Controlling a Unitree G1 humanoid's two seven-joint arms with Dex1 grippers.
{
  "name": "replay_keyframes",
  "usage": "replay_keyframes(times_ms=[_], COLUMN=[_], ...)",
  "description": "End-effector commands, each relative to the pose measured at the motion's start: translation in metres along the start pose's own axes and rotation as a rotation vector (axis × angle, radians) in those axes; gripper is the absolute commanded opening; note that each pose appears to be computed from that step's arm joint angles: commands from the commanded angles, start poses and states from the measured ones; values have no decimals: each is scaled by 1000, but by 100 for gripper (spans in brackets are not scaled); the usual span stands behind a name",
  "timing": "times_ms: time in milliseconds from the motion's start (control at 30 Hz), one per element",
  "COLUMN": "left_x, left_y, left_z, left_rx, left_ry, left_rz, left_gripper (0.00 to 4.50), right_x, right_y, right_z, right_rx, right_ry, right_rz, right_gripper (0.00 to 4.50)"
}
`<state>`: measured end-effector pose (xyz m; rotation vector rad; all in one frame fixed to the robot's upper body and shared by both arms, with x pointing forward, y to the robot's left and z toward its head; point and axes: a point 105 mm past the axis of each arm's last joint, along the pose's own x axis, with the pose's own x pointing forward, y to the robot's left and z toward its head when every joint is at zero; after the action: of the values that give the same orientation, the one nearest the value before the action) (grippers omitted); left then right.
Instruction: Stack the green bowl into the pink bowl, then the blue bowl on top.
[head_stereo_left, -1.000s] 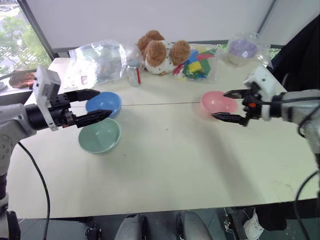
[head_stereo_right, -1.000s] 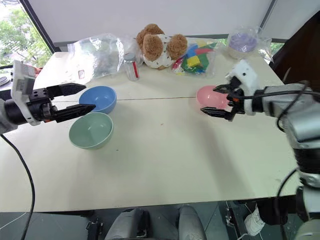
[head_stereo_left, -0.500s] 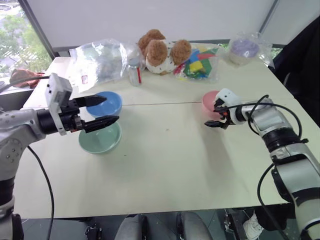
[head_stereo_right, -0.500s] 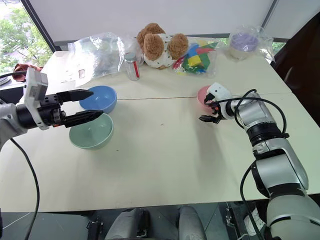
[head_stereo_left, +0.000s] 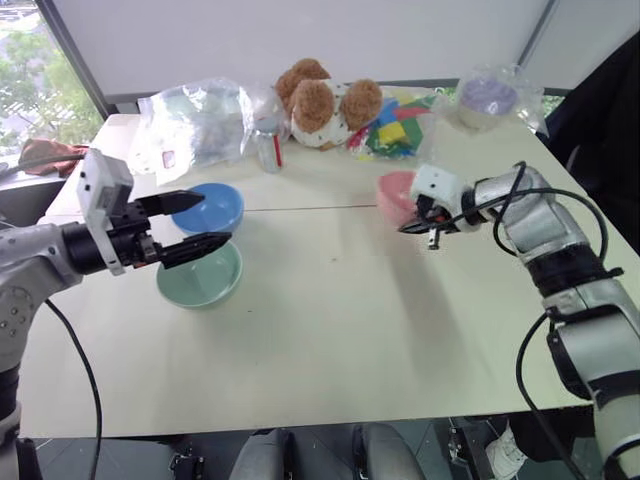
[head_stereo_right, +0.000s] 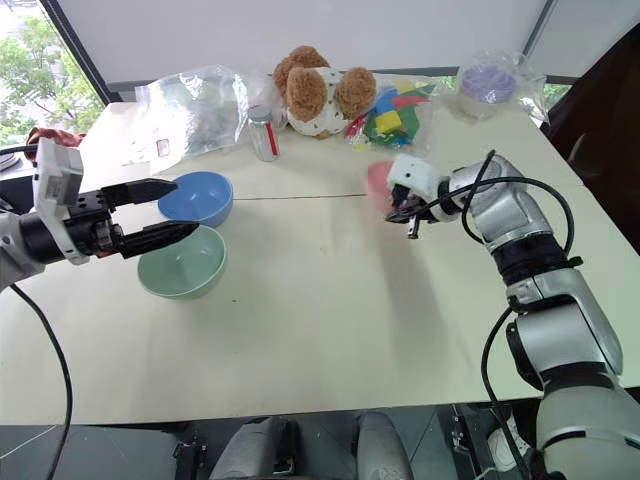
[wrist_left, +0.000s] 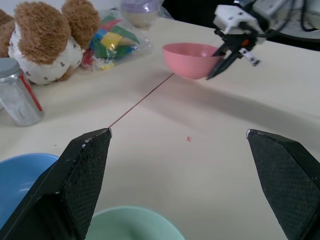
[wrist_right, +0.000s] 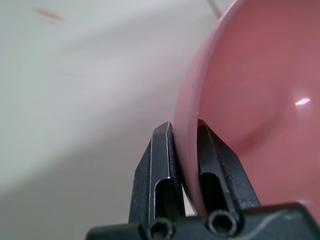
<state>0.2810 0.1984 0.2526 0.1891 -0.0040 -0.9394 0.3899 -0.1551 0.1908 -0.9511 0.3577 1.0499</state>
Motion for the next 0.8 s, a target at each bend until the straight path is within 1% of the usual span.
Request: replay_keyframes(times_ms=[33, 100, 200, 300, 467, 600, 633, 667, 700, 733, 800], left_x=[-1, 0, 1, 0, -3, -6, -6, -8, -9, -11, -15], left_y=[1, 2, 2, 2, 0, -2, -3, -3, -4, -5, -4], left_z=[11, 11, 11, 11, 10, 9, 8, 6, 4, 1, -4], left_rx=[44, 46, 47, 49, 50, 46, 44, 43, 41, 42, 51], left_ry=[-15, -15, -14, -11, -4, 3, 7, 18, 30, 50, 81], left_rz=[-5, -8, -13, -15, -6, 1, 3, 3, 2, 2, 6], left_gripper=[450, 450, 450, 450, 450, 450, 450, 450, 450, 450, 450], right_x=[-1, 7, 22, 37, 50, 48, 46, 41, 35, 28, 15], right_y=[40, 62, 78, 81, 85, 81, 80, 79, 77, 74, 70], right_z=[53, 66, 65, 58, 53, 54, 57, 62, 67, 73, 83], right_rx=[-185, -229, -265, -296, -343, -374, -367, -347, -326, -298, -258], right_ry=[-135, -170, -152, -120, -88, -86, -99, -124, -150, -184, -239], right_rz=[147, 209, 241, 226, 225, 201, 196, 193, 191, 186, 176], right_gripper=[4, 4, 4, 4, 4, 162, 226, 268, 332, 376, 444])
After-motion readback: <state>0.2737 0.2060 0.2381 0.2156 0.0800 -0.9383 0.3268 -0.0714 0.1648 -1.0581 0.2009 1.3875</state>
